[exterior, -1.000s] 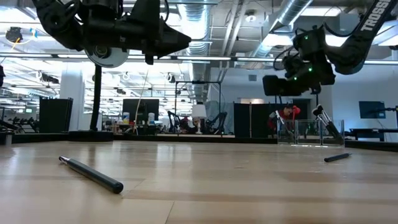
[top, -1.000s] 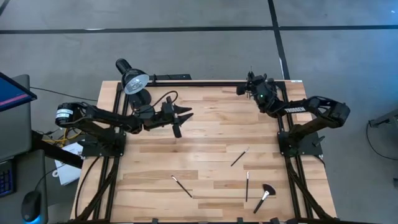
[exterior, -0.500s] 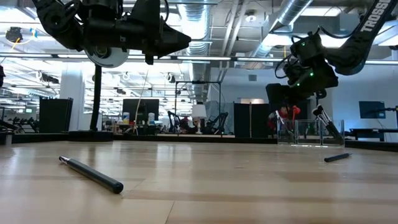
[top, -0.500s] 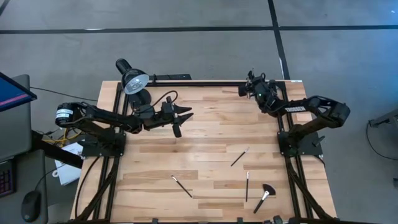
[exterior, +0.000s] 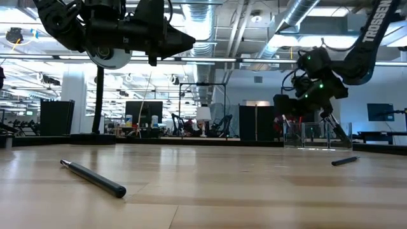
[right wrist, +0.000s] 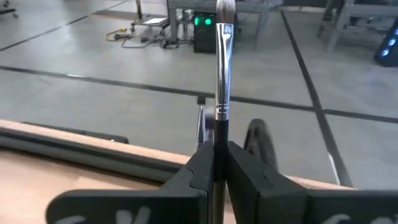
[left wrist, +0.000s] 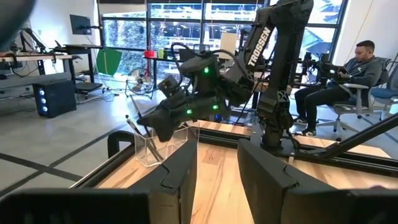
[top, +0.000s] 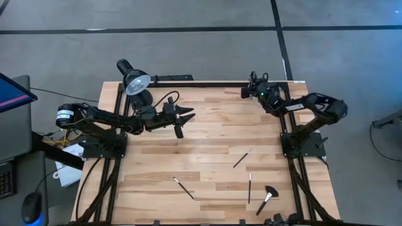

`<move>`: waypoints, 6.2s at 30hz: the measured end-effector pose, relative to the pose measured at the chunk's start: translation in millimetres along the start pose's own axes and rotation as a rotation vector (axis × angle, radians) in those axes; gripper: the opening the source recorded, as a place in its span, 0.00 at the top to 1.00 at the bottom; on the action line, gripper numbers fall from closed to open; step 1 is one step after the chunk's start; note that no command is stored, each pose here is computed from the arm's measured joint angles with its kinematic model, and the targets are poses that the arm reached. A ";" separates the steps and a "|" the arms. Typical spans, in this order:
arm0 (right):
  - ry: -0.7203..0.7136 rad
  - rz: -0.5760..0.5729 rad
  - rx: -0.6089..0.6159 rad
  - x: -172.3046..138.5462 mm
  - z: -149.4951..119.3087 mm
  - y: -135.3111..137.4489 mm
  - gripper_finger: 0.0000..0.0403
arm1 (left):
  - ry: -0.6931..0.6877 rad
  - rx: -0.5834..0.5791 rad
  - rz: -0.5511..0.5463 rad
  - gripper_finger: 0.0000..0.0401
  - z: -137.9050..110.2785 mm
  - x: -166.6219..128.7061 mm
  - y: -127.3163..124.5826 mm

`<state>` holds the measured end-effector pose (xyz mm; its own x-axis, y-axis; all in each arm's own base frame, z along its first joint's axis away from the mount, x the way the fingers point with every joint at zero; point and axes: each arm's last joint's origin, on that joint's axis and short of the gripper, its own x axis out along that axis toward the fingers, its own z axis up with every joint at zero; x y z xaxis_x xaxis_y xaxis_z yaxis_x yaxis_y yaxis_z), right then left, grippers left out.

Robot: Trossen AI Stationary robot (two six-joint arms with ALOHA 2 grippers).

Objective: Sort items
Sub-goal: Put the foundation brush into the transparent organizer, then put the eyeshadow brush into the transparent organizer

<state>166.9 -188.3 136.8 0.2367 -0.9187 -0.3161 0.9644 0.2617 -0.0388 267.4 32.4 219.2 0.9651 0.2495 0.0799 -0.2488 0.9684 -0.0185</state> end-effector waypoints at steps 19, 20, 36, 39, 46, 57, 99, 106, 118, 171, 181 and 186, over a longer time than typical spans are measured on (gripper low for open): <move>0.024 0.028 -0.025 2.5 -11.4 9.1 0.84 | -0.009 0.011 0.035 0.72 0.9 1.1 9.3; 0.029 0.027 -0.028 2.4 -11.8 9.0 0.83 | -0.012 0.011 0.035 0.72 1.2 1.1 9.3; -0.077 0.169 -0.027 -60.3 37.3 14.8 0.81 | -0.024 -0.019 0.032 0.72 2.5 1.0 9.0; -0.089 0.239 -0.036 -79.8 42.7 19.2 0.81 | -0.021 -0.029 -0.001 0.72 5.2 3.4 5.0; 0.058 0.454 -0.098 -115.5 25.7 37.0 0.81 | 0.093 0.021 -0.098 0.72 13.8 14.0 -22.8; 0.107 0.850 -0.178 -182.7 -4.2 84.0 0.81 | 0.365 0.304 -0.348 0.72 18.4 -4.3 -106.5; 0.015 1.101 -0.176 -263.0 -18.9 114.6 0.81 | 1.219 0.546 -0.773 0.80 -55.3 -32.7 -213.0; 0.042 1.073 -0.262 -263.5 -31.3 138.2 0.81 | 1.241 0.576 -0.733 0.79 -66.0 -24.1 -205.8; 0.086 1.101 -0.276 -276.9 -46.0 146.1 0.81 | 1.221 0.616 -0.816 0.79 -66.8 -25.6 -207.0; 0.272 1.029 0.007 -248.9 -63.6 165.3 0.81 | 0.909 0.973 -0.696 0.96 -48.5 -44.2 -189.3; 0.326 1.433 0.261 -209.4 -81.0 203.8 0.81 | 0.762 1.329 -0.561 0.96 -29.8 -46.7 -188.2; 0.423 1.495 0.269 -196.0 -87.6 228.8 0.80 | 0.740 1.454 -0.547 0.97 -28.7 -45.8 -187.1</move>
<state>330.8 77.5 106.8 0.9518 0.2699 -0.1458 -0.0990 0.7203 0.6865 272.1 -160.2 190.4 0.6821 0.2693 -0.6799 0.6352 0.2425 0.7333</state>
